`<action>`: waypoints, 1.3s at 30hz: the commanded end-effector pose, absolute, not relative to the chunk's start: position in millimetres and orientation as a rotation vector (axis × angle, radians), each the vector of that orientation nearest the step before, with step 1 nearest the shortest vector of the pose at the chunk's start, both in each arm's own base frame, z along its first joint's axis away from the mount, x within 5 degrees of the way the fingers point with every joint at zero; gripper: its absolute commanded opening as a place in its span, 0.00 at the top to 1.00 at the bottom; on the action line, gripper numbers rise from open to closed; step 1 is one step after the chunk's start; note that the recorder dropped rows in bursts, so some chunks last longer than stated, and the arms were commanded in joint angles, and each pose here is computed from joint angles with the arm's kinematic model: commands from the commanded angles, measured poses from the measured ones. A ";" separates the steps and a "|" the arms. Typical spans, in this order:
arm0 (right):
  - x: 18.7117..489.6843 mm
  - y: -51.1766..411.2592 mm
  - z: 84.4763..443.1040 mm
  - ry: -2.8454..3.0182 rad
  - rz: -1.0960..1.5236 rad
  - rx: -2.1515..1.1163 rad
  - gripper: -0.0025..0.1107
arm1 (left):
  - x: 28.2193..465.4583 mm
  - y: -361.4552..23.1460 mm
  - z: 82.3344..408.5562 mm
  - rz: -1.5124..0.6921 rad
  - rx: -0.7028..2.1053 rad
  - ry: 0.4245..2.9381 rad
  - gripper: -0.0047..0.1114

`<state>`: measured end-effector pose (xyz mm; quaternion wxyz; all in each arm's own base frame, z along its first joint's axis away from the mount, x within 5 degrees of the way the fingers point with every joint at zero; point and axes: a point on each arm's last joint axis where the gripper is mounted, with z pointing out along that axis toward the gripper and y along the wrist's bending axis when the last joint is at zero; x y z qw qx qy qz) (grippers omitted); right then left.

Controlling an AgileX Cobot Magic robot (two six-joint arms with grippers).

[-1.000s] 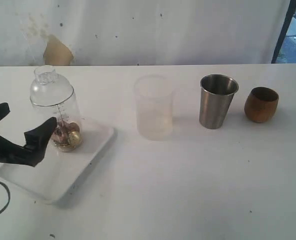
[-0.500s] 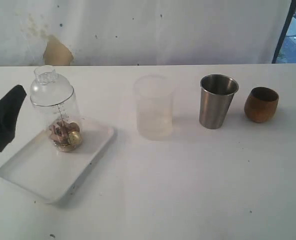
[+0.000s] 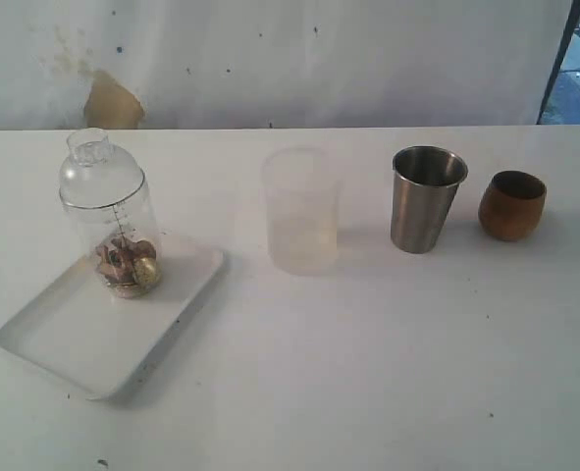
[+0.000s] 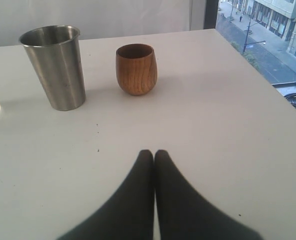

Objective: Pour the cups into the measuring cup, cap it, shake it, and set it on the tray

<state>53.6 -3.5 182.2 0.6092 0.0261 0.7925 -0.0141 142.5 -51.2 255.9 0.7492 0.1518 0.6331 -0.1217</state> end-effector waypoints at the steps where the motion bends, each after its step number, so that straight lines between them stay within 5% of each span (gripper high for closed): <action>1: 53.4 -4.0 182.6 1.822 -0.043 0.062 0.98 | 135.5 -45.5 262.4 -0.230 0.323 1.493 0.96; 39: 53.4 -4.0 182.6 1.821 -0.033 0.075 0.98 | 100.3 -30.8 274.3 -0.230 0.242 1.508 0.96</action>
